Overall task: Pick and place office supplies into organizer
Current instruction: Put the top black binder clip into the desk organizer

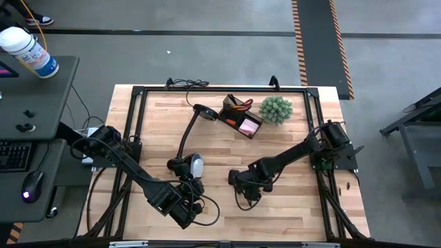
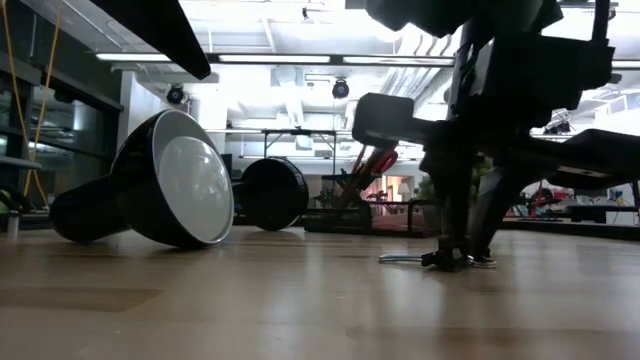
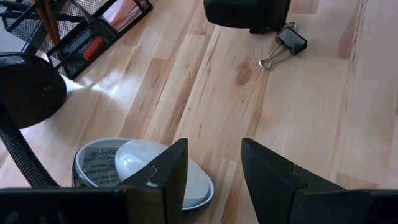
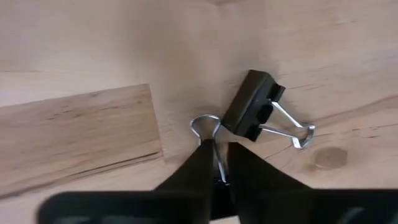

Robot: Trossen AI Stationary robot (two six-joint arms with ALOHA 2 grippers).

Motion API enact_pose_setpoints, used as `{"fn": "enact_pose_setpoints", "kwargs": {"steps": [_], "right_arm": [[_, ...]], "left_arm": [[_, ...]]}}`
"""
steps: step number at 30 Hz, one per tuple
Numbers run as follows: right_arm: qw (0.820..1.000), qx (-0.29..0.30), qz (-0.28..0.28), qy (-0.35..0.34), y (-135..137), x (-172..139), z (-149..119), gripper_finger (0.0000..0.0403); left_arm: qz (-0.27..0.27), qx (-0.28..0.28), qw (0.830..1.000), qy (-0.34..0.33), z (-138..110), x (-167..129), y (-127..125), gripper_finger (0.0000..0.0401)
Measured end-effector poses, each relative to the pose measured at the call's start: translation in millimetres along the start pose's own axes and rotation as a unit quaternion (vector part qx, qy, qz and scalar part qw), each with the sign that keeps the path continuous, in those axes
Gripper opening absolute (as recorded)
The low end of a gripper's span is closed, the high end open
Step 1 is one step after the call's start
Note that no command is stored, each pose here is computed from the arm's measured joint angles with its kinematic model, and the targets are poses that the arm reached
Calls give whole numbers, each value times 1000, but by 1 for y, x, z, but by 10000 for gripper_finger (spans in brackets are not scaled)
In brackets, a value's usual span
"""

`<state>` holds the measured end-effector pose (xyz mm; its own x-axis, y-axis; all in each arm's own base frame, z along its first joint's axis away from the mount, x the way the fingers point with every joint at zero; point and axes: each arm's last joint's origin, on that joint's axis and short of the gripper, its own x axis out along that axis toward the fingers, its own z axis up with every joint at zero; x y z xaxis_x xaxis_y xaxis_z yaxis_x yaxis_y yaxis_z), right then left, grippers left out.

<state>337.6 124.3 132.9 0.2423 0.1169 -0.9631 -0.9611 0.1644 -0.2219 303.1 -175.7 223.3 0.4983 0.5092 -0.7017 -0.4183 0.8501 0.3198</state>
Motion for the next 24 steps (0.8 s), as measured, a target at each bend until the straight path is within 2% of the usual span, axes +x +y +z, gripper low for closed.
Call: {"fn": "enact_pose_setpoints", "kwargs": {"steps": [2,4,19,24], "right_arm": [[1000,10,5,-5,0,0,-1,13],[1000,19,6,-4,0,0,-2,5],[997,67,-5,33,-1,0,-6,1],[995,66,-28,76,-9,-7,-2,0]], "left_arm": [[0,-2,1000,0,0,0,0,138],[0,-2,1000,0,0,0,0,138],[-1,-5,1000,-1,0,0,0,138],[-1,-5,1000,-1,0,0,0,138]]}}
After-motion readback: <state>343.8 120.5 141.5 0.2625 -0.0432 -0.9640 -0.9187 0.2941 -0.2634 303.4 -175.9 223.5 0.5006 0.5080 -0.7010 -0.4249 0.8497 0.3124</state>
